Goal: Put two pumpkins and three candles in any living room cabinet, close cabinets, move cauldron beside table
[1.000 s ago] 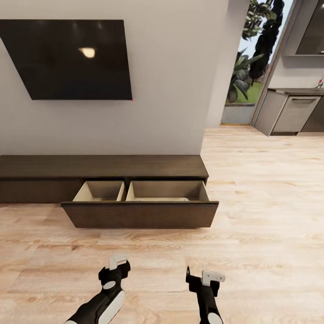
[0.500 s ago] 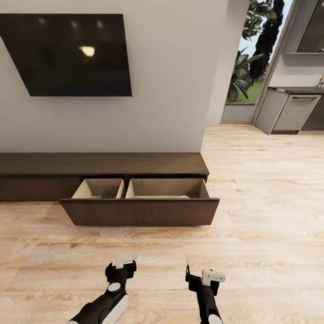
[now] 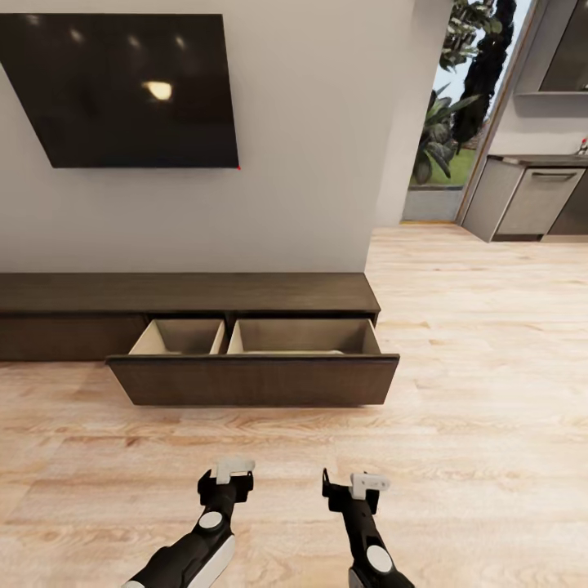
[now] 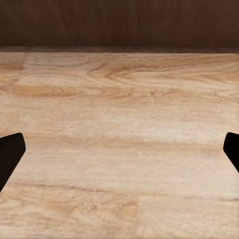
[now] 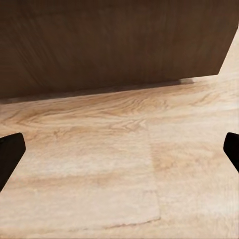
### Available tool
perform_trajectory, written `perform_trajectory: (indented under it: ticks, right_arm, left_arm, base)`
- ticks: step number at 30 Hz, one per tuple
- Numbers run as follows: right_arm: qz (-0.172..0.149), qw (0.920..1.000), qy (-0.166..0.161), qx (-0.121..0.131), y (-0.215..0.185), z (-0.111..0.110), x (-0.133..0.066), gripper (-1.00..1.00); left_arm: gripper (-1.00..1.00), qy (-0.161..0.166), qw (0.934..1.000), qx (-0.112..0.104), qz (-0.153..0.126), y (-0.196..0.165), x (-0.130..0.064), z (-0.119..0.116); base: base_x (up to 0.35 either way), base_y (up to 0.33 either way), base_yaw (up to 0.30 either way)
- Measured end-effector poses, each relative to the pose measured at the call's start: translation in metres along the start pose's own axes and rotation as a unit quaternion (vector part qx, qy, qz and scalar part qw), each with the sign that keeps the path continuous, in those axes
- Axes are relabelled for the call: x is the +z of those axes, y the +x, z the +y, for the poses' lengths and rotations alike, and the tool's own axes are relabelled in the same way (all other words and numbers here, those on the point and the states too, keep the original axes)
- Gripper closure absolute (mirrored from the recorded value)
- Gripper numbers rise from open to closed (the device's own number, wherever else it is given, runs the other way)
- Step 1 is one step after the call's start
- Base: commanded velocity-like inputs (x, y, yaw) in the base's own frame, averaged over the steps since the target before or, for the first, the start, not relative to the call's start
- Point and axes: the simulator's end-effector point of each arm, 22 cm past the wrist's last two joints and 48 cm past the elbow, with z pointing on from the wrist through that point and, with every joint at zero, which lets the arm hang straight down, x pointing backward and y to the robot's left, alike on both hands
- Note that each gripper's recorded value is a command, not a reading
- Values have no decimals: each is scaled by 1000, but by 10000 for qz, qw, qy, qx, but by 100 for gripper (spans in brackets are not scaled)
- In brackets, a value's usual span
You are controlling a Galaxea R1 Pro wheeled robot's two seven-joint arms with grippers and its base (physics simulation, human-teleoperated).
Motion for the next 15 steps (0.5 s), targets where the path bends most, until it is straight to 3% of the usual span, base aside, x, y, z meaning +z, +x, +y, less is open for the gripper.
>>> perform_trajectory:
  ticks: [15]
  right_arm:
    - [-31, 10000, -13, 86, 24, 0, 13, -100]
  left_arm:
    - [-100, -35, 10000, -25, -9, 26, 17, 2]
  base:
    - [0, 0, 0]
